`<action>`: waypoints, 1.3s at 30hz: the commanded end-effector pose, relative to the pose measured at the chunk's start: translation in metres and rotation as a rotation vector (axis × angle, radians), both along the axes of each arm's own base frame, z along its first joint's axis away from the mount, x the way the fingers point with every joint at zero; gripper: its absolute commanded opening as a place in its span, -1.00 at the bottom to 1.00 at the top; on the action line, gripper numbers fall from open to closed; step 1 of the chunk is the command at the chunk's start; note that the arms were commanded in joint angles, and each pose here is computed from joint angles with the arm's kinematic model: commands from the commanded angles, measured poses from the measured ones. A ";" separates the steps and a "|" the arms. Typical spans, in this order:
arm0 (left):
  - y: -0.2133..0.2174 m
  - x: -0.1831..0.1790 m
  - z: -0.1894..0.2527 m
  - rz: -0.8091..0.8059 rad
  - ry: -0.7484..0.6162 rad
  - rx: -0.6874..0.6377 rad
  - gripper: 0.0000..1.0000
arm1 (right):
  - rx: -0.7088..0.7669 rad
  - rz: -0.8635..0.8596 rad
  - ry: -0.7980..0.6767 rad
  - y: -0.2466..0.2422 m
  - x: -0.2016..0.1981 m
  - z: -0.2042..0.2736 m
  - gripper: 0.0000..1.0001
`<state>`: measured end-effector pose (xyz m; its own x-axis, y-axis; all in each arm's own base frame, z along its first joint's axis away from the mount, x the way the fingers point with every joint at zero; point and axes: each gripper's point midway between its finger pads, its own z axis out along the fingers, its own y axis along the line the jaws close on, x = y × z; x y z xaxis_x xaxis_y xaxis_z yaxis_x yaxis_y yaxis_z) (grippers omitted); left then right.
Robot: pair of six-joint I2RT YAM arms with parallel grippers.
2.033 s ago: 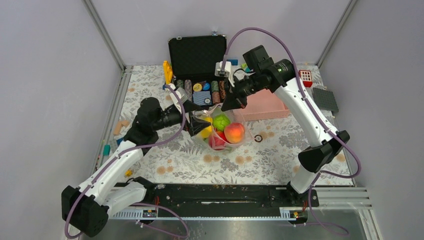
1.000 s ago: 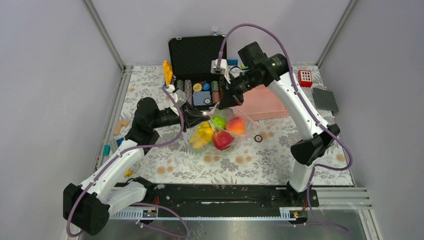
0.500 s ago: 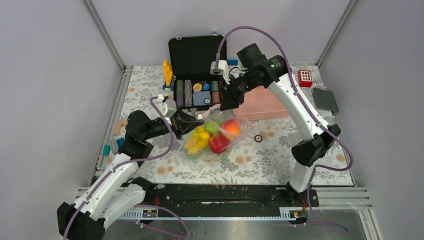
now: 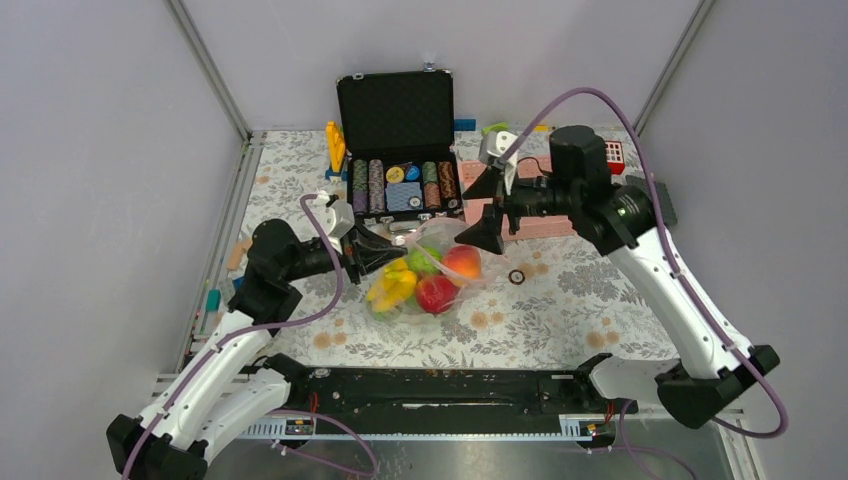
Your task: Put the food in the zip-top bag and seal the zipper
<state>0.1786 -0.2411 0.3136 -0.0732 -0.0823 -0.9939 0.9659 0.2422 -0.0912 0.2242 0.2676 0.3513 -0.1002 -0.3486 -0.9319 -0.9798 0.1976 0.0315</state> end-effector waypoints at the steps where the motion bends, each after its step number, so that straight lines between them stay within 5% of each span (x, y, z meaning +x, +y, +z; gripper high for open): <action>1: -0.001 -0.004 0.039 -0.014 -0.126 -0.014 -1.00 | 0.251 0.081 -0.070 0.025 -0.011 0.047 0.89; 7: -0.007 -0.010 0.042 -0.020 -0.166 0.012 -1.00 | 0.305 0.178 -0.049 0.048 -0.028 0.057 0.83; 16: -0.009 -0.009 0.042 -0.002 -0.156 0.026 -1.00 | 0.191 0.166 -0.030 0.081 -0.032 0.033 0.73; 26: -0.009 -0.007 0.042 0.015 -0.174 0.031 -1.00 | 0.040 0.200 -0.008 0.087 -0.039 0.003 0.50; 39: -0.012 -0.009 0.038 -0.006 -0.177 0.039 -1.00 | 0.053 0.257 -0.033 0.095 -0.044 0.004 0.21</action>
